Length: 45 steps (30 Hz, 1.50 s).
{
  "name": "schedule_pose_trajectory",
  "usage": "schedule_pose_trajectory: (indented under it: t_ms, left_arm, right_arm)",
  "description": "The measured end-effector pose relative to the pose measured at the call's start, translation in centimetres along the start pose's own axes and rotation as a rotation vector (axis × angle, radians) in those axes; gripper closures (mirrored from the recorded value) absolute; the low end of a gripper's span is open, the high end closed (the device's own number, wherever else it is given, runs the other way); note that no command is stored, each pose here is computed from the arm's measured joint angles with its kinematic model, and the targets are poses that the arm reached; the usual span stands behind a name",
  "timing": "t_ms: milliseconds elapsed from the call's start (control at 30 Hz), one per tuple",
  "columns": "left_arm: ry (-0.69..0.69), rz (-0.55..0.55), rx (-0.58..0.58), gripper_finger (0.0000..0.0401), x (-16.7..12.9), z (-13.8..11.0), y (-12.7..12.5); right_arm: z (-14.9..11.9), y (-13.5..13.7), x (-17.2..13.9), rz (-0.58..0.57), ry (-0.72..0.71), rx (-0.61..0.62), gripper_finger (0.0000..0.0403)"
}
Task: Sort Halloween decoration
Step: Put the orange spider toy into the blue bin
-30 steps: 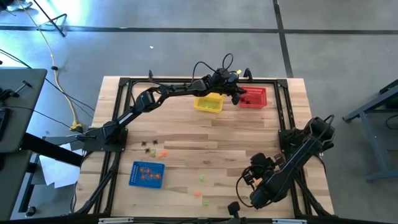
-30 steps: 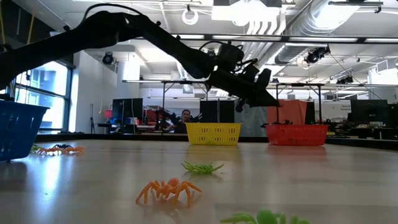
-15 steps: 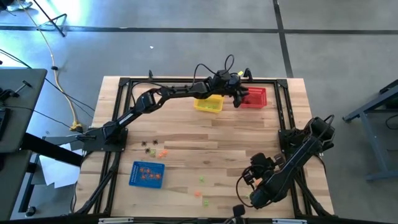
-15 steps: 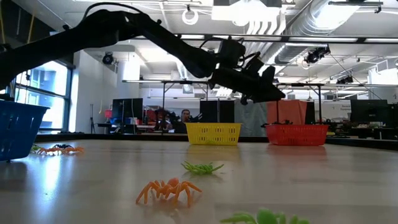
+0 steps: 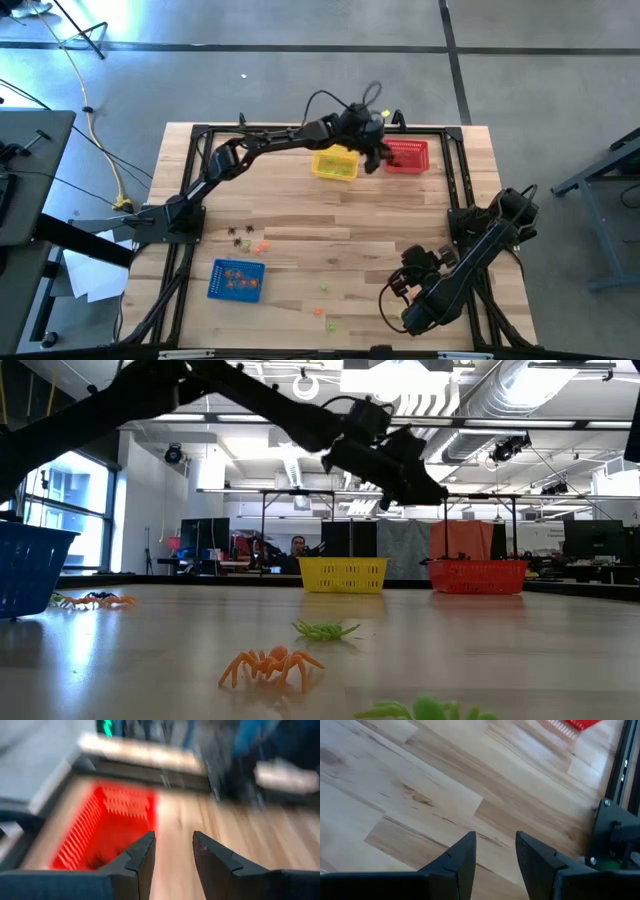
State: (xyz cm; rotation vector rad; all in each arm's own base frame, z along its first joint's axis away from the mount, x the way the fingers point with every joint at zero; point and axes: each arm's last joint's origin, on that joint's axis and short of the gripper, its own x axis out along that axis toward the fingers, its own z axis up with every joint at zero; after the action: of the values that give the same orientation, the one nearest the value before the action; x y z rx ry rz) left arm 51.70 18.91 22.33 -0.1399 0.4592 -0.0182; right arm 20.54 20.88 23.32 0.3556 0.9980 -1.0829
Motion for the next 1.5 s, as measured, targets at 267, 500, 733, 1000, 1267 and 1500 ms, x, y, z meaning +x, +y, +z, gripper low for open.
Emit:
schedule_pose_trajectory:
  t_ms: [267,500,733,1000,1267,1500]
  left_arm:
    - [0.485,-0.075,0.143,0.0295,-3.6,-0.8,-7.4]
    - [0.667,-0.126,0.213,0.0295,-7.1,0.1,-14.4]
    - [0.781,0.051,0.246,0.0295,-11.5,1.1,-20.1]
    - [0.810,0.231,0.173,0.0295,-15.7,-2.1,-25.4]
    - [0.601,0.236,0.000,0.0295,-19.6,-7.1,-29.3]
    - [0.400,0.200,-0.028,0.0295,-21.0,-9.8,-31.4]
  right_arm:
    - [1.4,0.4,0.6,0.001,-0.072,-0.113,0.0269]
    - [2.0,1.3,3.4,0.034,-0.114,-0.167,0.0269]
    - [2.0,1.2,6.5,0.193,-0.122,-0.187,0.0269]
    - [3.5,-0.1,7.1,0.299,-0.213,-0.215,0.0269]
    - [3.3,0.3,7.8,0.415,0.005,-0.299,0.0269]
    - [1.2,0.0,6.7,0.486,0.348,-0.252,0.0269]
